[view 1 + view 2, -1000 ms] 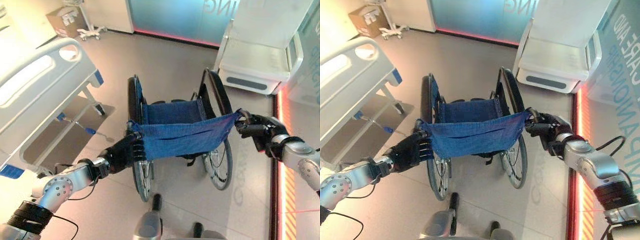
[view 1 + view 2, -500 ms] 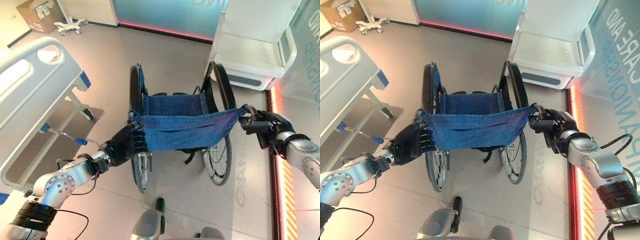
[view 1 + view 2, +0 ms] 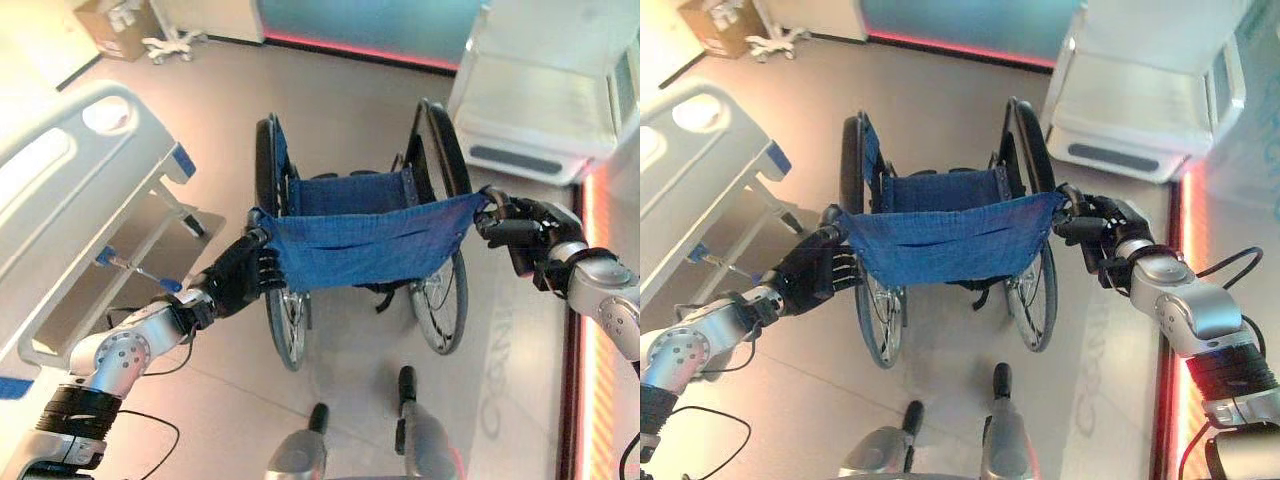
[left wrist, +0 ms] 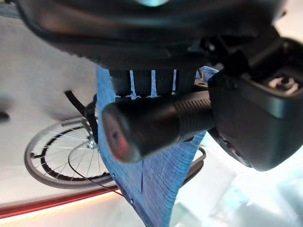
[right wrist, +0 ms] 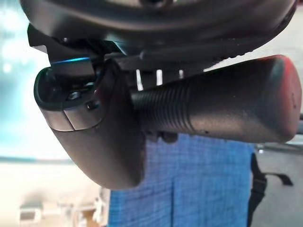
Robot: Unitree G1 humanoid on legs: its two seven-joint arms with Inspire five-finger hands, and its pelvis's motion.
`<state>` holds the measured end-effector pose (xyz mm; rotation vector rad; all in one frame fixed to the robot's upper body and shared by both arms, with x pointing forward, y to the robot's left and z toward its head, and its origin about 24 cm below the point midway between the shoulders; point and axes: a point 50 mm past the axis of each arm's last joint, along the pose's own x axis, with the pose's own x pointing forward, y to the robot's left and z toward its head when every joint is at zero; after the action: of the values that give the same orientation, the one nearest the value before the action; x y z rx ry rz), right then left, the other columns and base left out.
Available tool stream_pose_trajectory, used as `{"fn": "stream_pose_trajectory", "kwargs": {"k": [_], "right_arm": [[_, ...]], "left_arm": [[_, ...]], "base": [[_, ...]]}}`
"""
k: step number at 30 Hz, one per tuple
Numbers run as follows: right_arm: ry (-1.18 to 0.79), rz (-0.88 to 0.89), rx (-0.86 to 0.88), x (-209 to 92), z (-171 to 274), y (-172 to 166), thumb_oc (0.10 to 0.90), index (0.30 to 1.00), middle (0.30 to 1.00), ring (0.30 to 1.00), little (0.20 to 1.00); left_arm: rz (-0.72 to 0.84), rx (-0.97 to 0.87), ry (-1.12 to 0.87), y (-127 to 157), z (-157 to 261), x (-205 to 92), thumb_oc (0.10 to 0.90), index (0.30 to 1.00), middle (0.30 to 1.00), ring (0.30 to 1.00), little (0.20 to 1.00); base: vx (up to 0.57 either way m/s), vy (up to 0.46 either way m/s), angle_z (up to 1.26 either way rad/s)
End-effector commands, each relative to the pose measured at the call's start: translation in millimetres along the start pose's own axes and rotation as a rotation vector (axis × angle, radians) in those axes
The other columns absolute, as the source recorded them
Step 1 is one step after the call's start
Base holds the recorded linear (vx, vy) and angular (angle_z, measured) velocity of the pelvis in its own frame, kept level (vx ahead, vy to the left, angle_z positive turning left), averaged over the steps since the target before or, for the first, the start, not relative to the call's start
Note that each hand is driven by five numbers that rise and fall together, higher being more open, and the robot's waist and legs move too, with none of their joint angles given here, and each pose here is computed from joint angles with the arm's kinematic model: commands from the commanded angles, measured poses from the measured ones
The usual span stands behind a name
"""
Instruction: Push the wheelchair next to the bed
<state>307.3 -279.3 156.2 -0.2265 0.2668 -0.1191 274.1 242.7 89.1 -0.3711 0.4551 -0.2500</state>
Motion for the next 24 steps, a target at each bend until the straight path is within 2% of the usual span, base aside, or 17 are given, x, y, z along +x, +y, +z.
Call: {"fn": "stream_pose_trajectory", "kwargs": {"k": [1,10,15,20,24], "right_arm": [[-0.274,0.281,0.028,-13.0,53.9,31.5,0.4,0.3,0.3,0.3,0.3],[-0.267,0.31,-0.022,-16.0,63.3,33.5,0.4,0.3,0.3,0.3,0.3],[-0.28,0.333,-0.026,-15.0,72.0,46.9,0.4,0.3,0.3,0.3,0.3],[-0.264,0.357,-0.024,-12.9,53.7,48.1,0.4,0.3,0.3,0.3,0.3],[-0.269,0.368,-0.016,-13.5,49.3,47.4,0.4,0.3,0.3,0.3,0.3]], "left_arm": [[-0.042,0.125,-0.333,-12.0,67.5,-22.6,0.4,0.3,0.3,0.3,0.3],[-0.018,0.04,-0.352,-5.5,59.4,-36.3,0.4,0.3,0.3,0.3,0.3],[0.002,0.037,-0.384,5.6,69.9,-47.5,0.4,0.3,0.3,0.3,0.3],[0.035,0.028,-0.378,11.4,53.2,-45.1,0.4,0.3,0.3,0.3,0.3],[0.043,0.039,-0.396,11.5,56.2,-48.6,0.4,0.3,0.3,0.3,0.3]], "base": [[0.46,-0.141,0.58],[0.41,-0.176,0.01],[0.46,0.034,-0.18],[0.57,0.092,-0.16],[0.57,0.133,-0.48]]}}
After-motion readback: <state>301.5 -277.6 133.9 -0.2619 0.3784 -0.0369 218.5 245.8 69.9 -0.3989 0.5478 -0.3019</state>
